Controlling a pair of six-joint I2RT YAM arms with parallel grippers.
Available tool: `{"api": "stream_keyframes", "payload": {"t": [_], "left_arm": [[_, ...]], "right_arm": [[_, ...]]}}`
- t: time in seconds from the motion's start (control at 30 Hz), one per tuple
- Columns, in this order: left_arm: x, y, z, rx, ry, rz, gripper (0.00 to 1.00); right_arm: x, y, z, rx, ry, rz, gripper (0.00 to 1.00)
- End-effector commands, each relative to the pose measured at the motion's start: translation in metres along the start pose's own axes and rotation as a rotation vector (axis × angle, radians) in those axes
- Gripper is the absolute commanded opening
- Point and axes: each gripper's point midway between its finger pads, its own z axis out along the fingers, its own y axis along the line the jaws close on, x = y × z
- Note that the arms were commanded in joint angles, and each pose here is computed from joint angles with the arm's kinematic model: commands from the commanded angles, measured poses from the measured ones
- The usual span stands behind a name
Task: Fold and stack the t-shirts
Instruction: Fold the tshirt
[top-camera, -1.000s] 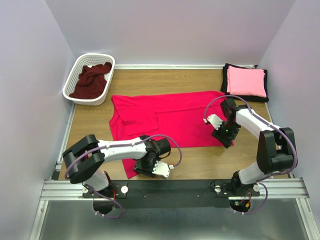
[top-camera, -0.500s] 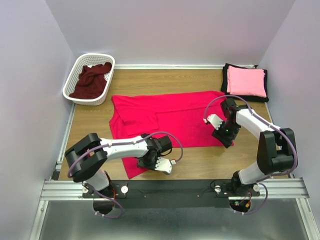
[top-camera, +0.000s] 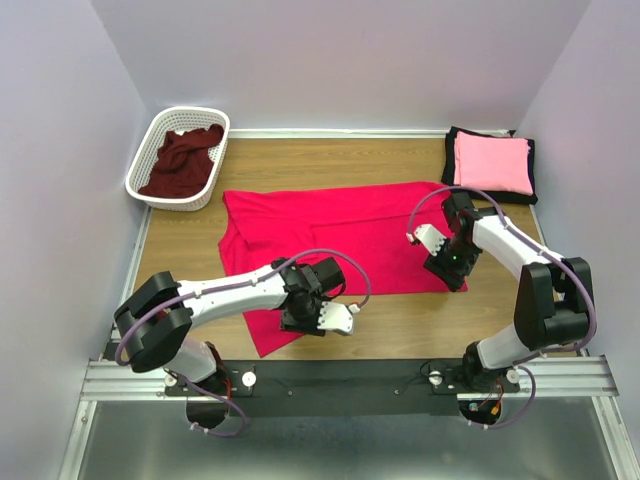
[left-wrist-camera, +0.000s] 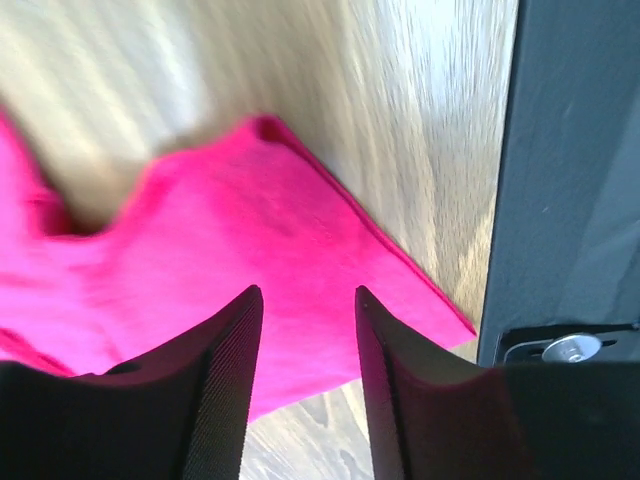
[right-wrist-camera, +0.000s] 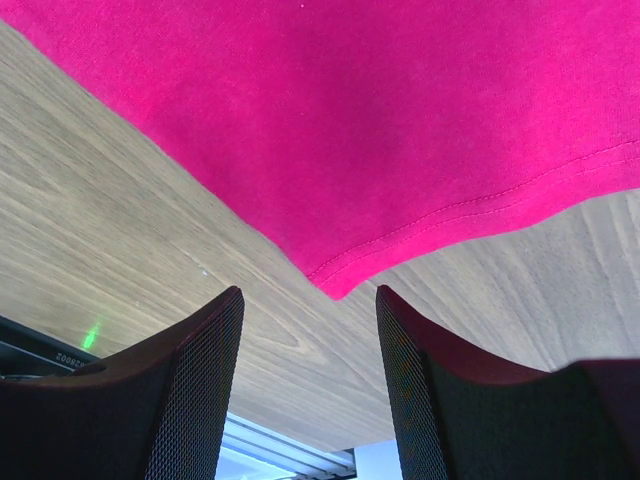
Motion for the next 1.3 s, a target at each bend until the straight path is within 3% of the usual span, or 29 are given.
{"api": "stream_keyframes", "payload": {"t": [0.0,0.6,0.7,0.73,0.93,1.27], "left_arm": [[-0.015,-0.008,-0.014,0.039,-0.069,-0.033,0.54],[0.002,-0.021,0.038,0.040,0.075,-0.077,0.61],[0.001,-0.018,0.041,0.031,0.076,-0.076,0.48],[-0.001,-0.017,0.040,0.026,0.069,-0.074,0.36],[0.001,-0.015,0.027,0.014,0.057,-0.055,0.02],[0.001,0.011,-0.014,-0.016,-0.005,-0.086,0.00]], "right_arm": [[-0.006,0.000,-0.006,-0.009,-0.013,-0.013,0.63],[-0.001,0.004,0.001,-0.022,0.005,-0.001,0.63],[0.000,0.004,0.000,-0.015,0.005,-0.007,0.63],[0.001,0.004,-0.001,-0.010,0.005,-0.012,0.63],[0.004,0.003,-0.001,0.000,0.004,-0.034,0.63],[-0.002,-0.003,-0.001,-0.021,-0.035,-0.068,0.60]]}}
